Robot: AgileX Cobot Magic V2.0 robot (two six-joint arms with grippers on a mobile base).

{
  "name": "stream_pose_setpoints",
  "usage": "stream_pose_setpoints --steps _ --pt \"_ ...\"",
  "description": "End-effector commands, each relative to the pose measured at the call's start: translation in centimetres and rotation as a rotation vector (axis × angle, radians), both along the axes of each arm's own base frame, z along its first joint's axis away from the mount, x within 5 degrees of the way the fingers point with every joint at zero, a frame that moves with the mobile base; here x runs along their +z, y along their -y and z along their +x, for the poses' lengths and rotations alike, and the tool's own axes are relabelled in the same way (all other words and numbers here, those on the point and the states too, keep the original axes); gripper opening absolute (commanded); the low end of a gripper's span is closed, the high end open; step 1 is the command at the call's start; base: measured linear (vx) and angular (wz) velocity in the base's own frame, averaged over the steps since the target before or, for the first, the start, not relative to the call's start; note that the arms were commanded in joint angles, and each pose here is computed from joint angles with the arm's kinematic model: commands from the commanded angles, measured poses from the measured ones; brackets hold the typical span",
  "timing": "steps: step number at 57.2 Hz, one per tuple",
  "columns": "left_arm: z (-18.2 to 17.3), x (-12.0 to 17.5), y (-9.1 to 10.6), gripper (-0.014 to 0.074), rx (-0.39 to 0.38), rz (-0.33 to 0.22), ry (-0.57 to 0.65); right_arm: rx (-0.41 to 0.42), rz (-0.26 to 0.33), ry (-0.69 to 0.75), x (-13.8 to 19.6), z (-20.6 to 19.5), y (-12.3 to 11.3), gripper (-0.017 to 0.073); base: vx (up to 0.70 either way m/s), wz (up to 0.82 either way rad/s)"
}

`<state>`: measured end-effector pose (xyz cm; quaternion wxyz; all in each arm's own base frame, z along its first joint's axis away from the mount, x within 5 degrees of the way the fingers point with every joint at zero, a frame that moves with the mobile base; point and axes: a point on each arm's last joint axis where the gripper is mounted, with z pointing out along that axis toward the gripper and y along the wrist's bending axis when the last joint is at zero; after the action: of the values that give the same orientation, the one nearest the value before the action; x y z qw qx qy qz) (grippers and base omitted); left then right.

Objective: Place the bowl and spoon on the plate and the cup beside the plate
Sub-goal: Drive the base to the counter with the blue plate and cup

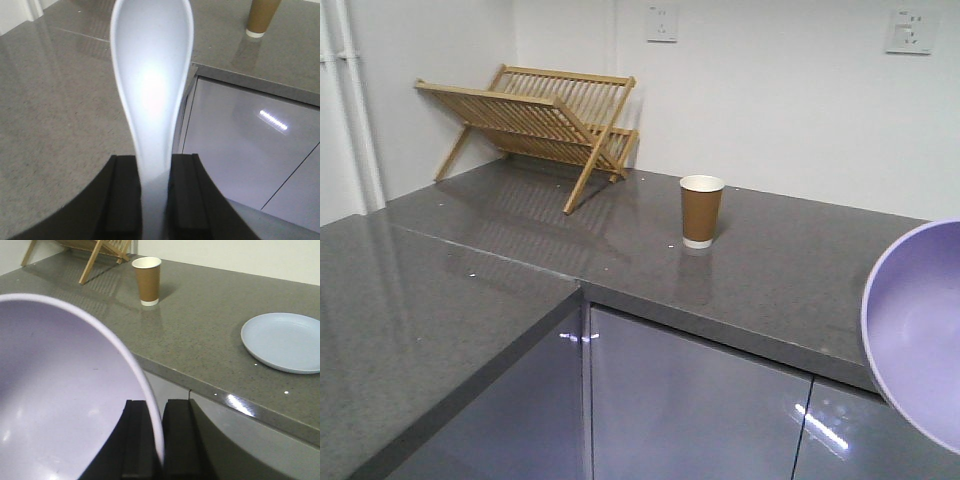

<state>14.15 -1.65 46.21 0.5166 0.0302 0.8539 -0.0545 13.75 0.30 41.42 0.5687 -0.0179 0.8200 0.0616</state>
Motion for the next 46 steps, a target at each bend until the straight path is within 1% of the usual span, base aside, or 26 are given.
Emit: stream_pose_setpoints --steps 1,22,46 --pt "-0.32 1.73 0.03 -0.0006 0.000 -0.024 0.118 -0.028 0.007 0.116 1.70 -0.18 0.17 -0.0012 0.17 -0.37" --pt "-0.32 1.73 0.03 -0.0006 0.000 -0.024 0.118 -0.028 0.007 0.116 1.70 -0.18 0.17 -0.0012 0.24 -0.36" --pt "-0.32 1.73 0.03 -0.0006 0.000 -0.024 0.118 -0.028 0.007 0.116 1.70 -0.18 0.17 -0.0012 0.31 -0.16"
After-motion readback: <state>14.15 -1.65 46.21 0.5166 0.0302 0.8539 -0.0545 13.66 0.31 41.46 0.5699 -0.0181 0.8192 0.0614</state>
